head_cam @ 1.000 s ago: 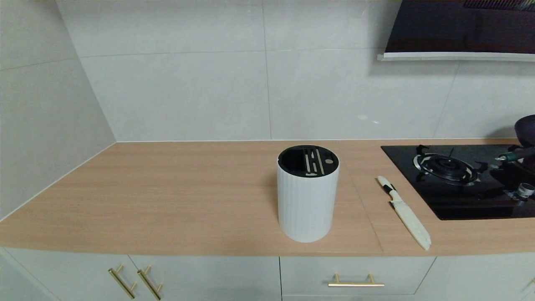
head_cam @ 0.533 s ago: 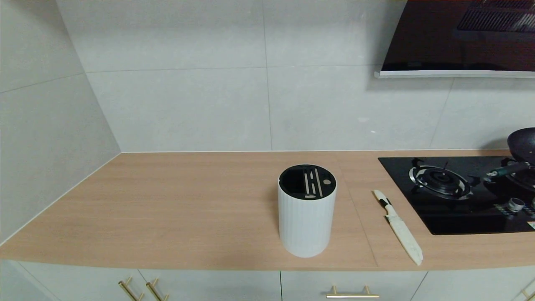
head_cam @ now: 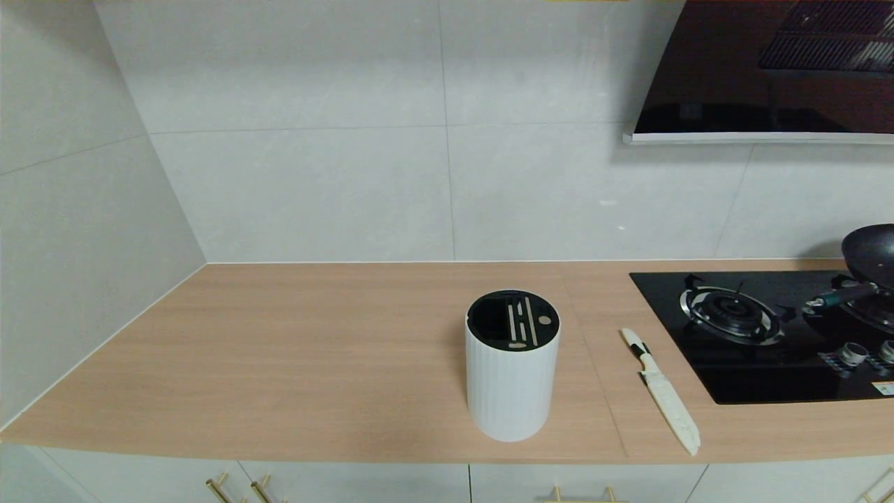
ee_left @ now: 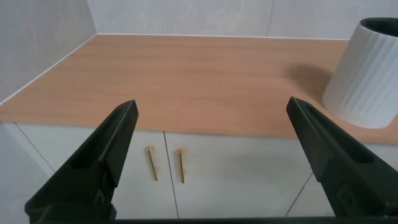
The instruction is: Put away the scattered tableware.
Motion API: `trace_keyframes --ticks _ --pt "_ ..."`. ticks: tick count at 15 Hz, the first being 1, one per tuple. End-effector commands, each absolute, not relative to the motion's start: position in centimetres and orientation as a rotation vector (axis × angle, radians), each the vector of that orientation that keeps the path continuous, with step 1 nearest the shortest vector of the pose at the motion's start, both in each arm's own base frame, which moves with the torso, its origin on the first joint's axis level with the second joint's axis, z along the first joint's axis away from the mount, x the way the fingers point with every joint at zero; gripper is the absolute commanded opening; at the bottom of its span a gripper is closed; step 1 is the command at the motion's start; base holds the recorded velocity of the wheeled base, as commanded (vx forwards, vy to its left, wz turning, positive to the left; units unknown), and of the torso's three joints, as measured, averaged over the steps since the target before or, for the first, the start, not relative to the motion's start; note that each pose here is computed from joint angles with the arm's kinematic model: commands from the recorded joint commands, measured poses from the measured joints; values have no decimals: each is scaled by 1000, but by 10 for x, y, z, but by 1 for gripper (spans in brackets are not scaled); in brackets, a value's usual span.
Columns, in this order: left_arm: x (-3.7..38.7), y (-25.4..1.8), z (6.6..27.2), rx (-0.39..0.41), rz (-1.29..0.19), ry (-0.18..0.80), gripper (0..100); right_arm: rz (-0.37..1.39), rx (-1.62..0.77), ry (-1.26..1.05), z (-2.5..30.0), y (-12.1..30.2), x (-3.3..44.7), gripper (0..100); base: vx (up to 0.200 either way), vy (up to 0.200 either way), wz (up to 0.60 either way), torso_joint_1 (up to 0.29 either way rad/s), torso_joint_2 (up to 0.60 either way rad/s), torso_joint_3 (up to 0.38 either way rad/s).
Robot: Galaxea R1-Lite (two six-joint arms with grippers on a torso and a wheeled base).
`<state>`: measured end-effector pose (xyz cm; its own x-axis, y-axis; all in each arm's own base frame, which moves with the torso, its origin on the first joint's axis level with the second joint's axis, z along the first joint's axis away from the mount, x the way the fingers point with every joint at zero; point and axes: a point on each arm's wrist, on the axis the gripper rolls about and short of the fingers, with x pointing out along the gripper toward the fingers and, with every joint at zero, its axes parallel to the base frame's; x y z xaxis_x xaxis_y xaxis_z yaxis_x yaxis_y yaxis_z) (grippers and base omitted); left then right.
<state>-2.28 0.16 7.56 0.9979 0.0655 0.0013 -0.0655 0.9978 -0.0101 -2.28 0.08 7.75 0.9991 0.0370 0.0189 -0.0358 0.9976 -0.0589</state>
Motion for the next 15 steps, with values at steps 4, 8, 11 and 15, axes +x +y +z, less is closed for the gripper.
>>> trace_keyframes --ticks 4,8,11,15 --pt "-23 2 76 -11 66 -2 100 51 -88 -19 78 1 -23 100 0 0 0 0 0 0" --pt "-23 2 76 -12 66 -2 100 51 -85 -93 100 1 -29 100 0 0 0 0 0 0" --pt "-23 2 76 -12 66 -2 100 118 -75 34 138 2 -12 100 0 0 0 0 0 0" --pt "-23 2 76 -12 66 -2 100 176 -56 330 169 5 57 100 0 0 0 0 0 0"
